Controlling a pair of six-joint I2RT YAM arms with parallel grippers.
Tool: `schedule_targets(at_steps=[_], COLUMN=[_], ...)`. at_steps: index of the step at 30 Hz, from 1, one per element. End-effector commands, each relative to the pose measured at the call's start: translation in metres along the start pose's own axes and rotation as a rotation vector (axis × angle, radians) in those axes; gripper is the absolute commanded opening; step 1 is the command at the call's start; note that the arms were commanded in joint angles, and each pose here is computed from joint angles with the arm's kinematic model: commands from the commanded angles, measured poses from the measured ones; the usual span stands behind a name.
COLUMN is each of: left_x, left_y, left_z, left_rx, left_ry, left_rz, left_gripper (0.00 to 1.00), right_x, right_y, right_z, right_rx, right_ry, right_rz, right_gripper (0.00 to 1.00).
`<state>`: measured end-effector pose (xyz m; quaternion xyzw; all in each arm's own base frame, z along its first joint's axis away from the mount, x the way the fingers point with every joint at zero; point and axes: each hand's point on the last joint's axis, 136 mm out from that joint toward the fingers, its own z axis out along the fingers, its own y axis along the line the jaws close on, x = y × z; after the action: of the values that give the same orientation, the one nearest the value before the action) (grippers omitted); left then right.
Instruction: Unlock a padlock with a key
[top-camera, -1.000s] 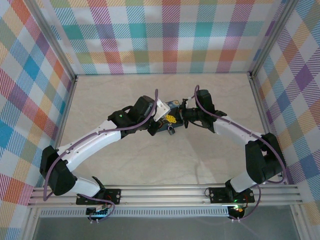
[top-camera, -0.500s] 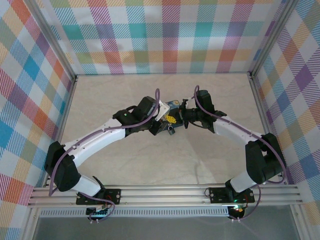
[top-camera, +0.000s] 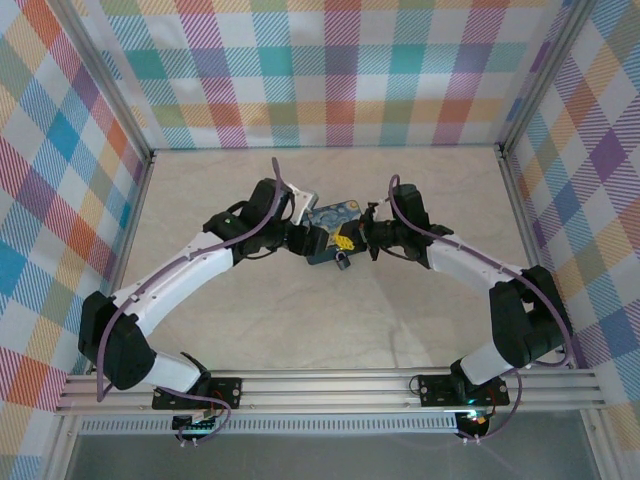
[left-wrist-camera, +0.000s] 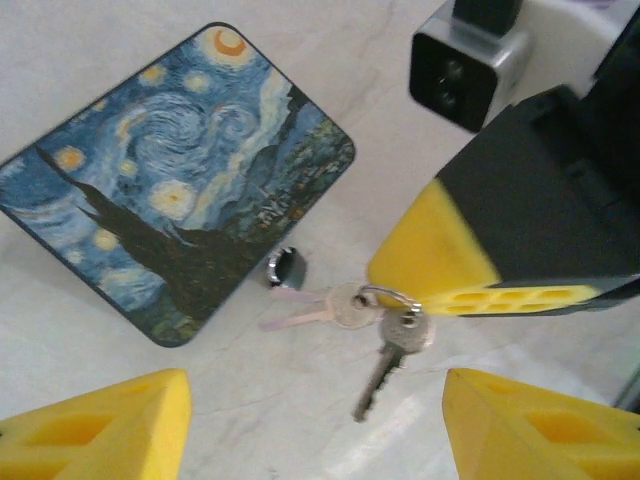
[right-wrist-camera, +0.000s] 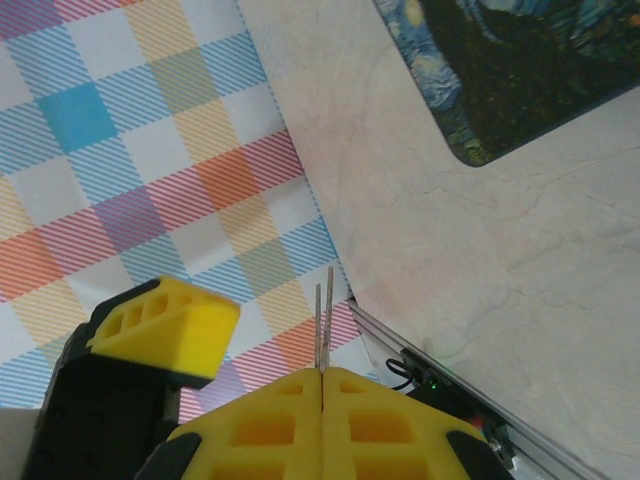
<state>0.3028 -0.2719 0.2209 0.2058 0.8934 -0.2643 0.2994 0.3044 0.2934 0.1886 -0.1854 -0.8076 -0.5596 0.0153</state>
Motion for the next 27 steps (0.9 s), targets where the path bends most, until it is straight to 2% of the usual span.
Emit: schedule_targets(at_steps=[1,9,13,18,20,27], left_x=[-0.006,0.016,0.018,0.015,0.013,0.003], left_y=[-0.015,0.005,0.005,0.001,0.001,0.004], left_z=[-0.007,0.006,0.019,0.031,0.031,0.021], left_rx=[0.105,0.042,0.121,0.202,0.222,0.200], left_ry=[-0.018,0.073,0.081,0.059,0.036,-0.010], left_rz=[-0.202,-0.561,-0.741,-0.903,-0.950,-0.952], left_gripper=[0.69,0.61,0.54,0.46,0.44,0.39], right_x=[-0.003,-0.006,-0.006,-0.006,-0.006,-0.002], right_y=[0.000,0.003,0.006,0.012,0.013,0.009], right_z=[-0.001,-0.002,-0.004,-0.006,-0.005,0.003], right_rx=[-0.007,-0.041,-0.054,-0.076,-0.076,-0.065], right_ry=[-0.016,-0.046,-0.057,-0.071,-0.074,-0.057], right_rz=[-0.002,0.014,0.016,0.013,0.013,0.021], right_gripper=[0.00,0.00,0.00,0.00,0.00,0.00])
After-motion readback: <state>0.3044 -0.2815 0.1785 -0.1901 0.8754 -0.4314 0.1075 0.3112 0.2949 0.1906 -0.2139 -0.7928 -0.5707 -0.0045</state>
